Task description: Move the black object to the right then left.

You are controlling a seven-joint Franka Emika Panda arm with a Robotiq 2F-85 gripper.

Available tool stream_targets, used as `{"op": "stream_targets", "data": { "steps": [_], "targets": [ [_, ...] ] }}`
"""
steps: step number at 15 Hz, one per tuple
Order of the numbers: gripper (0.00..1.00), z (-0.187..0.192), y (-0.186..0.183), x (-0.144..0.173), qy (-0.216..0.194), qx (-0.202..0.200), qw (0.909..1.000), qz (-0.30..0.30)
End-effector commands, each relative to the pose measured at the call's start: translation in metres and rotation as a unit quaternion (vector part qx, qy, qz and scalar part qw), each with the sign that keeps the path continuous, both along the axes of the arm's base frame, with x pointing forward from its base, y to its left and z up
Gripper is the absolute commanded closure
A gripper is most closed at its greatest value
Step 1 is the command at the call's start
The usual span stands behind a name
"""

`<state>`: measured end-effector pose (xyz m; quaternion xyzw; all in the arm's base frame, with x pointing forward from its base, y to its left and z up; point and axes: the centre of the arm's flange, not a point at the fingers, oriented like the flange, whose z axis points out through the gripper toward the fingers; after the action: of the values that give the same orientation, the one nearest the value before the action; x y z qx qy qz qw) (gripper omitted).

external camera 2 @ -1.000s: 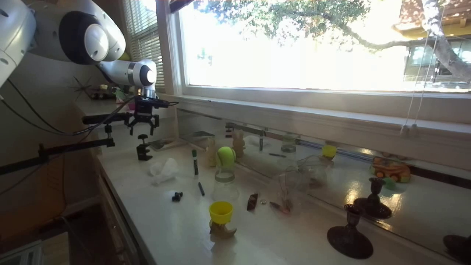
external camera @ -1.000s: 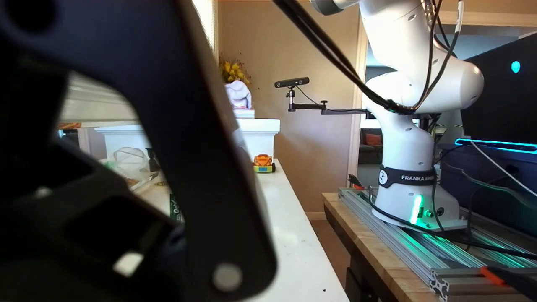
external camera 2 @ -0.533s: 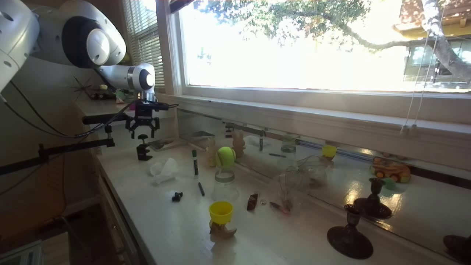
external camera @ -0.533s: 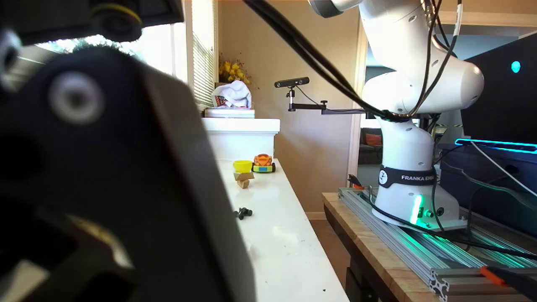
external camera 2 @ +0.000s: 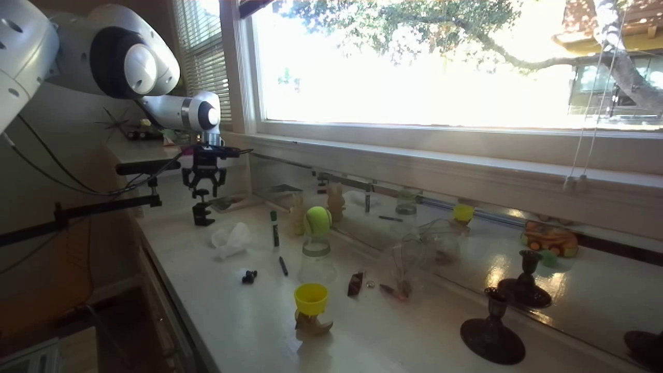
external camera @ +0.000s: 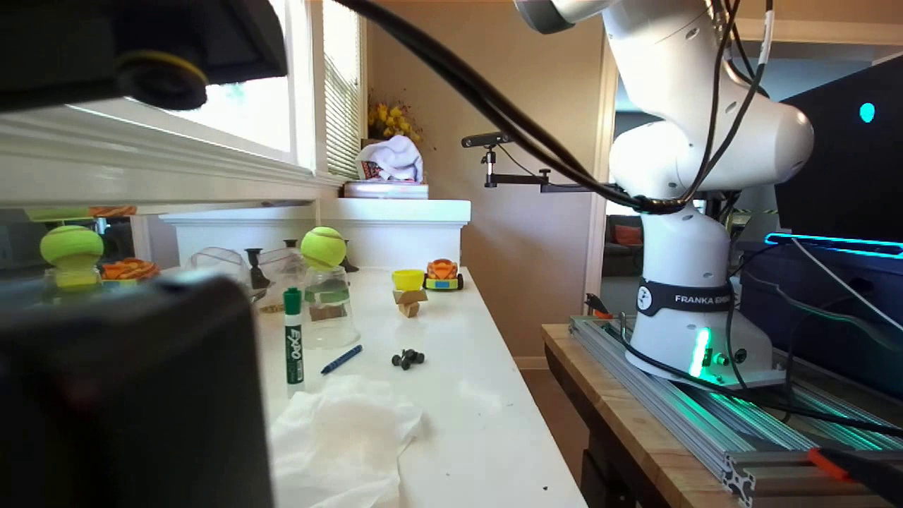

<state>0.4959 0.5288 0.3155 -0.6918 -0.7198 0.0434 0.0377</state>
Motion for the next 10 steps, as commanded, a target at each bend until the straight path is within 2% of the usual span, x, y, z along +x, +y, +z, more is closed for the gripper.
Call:
{"op": "stream_targets", "data": {
  "steps": [1, 5, 10],
  "targets": [
    [0.58, 0.003, 0.002, -0.002, -0.013, 0.002, 0.9997, -0.021],
    [0.87, 0.004, 0.009, 0.001, -0.012, 0.02, 0.9967, -0.078],
    [0.88, 0.0, 0.016, 0.002, -0.002, 0.029, 0.9887, -0.147]
  ]
}}
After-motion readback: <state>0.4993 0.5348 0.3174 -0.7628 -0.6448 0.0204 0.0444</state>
